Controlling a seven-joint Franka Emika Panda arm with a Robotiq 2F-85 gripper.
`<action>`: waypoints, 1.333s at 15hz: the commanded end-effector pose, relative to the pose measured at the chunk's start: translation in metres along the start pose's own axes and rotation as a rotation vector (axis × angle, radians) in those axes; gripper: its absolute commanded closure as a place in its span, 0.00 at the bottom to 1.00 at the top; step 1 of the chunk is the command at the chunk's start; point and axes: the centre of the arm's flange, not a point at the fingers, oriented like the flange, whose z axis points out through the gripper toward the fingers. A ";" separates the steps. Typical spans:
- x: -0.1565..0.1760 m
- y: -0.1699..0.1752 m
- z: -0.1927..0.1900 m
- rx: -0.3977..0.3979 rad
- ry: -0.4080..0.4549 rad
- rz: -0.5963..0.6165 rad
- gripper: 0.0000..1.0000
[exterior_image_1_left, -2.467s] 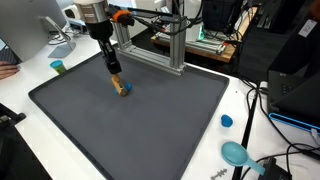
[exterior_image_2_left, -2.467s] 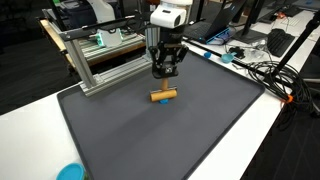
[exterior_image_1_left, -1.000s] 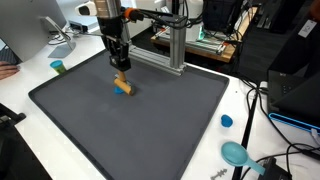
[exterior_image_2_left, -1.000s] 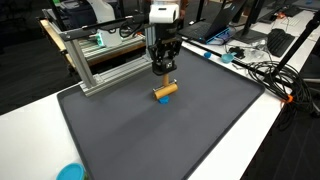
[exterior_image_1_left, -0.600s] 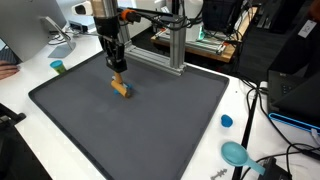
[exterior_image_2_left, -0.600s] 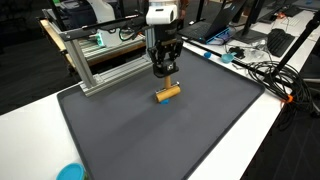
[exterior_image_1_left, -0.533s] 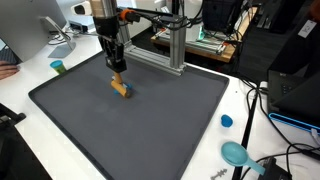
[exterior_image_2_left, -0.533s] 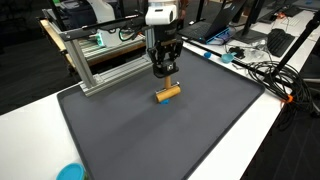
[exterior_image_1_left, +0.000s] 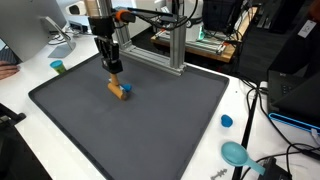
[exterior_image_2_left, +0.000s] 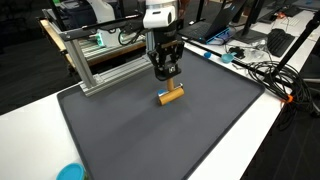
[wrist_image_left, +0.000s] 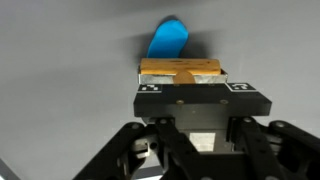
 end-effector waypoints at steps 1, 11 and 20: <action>0.011 -0.006 0.016 0.041 0.041 -0.026 0.78; -0.026 -0.030 -0.136 -0.111 -0.130 -0.504 0.78; -0.030 -0.078 -0.136 -0.162 -0.344 -0.684 0.53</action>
